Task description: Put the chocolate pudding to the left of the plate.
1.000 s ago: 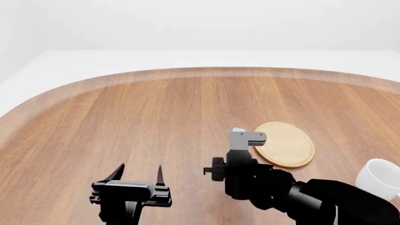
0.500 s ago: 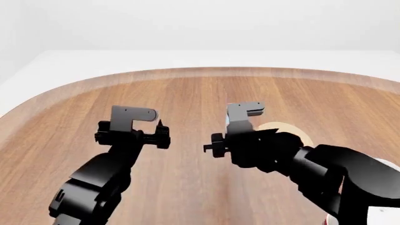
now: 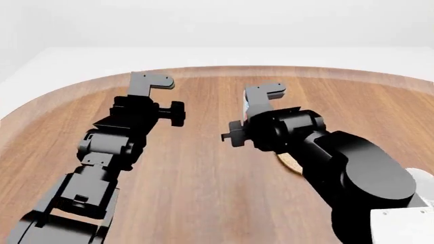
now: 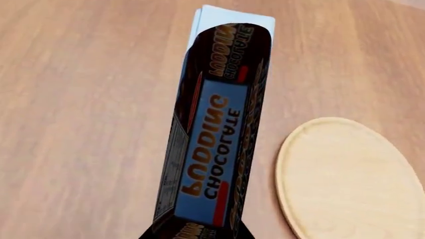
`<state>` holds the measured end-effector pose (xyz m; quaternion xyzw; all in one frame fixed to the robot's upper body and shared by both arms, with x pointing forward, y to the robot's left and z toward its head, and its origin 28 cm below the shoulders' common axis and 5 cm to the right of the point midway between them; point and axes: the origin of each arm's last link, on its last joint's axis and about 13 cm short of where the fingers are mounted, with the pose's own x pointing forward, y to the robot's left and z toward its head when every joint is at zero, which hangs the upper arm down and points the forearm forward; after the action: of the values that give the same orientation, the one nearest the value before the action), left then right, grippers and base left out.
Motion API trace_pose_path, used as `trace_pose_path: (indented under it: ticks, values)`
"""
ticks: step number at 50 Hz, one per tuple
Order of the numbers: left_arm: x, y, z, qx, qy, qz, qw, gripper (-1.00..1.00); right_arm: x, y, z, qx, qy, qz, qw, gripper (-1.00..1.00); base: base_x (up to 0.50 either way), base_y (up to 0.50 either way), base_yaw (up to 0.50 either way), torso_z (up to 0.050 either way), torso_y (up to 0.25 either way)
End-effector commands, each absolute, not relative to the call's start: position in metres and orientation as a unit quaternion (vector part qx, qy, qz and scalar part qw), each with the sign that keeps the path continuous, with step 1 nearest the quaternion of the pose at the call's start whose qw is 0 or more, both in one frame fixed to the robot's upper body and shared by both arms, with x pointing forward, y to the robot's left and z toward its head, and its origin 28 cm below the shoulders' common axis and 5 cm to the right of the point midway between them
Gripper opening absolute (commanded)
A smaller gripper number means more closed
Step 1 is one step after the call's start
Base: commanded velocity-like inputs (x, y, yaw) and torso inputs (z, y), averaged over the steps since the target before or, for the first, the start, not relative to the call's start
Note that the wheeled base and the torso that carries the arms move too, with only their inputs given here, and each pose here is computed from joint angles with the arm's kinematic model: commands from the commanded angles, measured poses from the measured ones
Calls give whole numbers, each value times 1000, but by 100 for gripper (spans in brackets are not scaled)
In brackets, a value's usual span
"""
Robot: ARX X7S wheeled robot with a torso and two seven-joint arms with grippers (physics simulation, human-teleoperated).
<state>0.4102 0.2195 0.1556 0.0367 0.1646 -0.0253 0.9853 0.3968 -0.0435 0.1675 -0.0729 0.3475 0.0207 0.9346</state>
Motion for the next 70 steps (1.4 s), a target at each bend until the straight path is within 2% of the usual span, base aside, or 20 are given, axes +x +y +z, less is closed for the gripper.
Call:
trace_pose_path:
  ticks: [1,25,55,70]
  values:
    - [416,217,165,36,170,-38,984,100,401,-46,176,-82,331,27,940,-100,0,0,0,0,-250]
    - [412,218,178,53,155,-28,986,100,411,-54,201,-81,288,26,954,-100,-1,0,0,3,-250]
    - [413,214,190,54,139,-35,988,100,416,-58,212,-86,255,21,963,-100,0,0,0,1,-4]
    - [412,215,193,55,136,-32,989,100,416,-58,214,-89,251,19,964,-100,-1,0,0,1,-233]
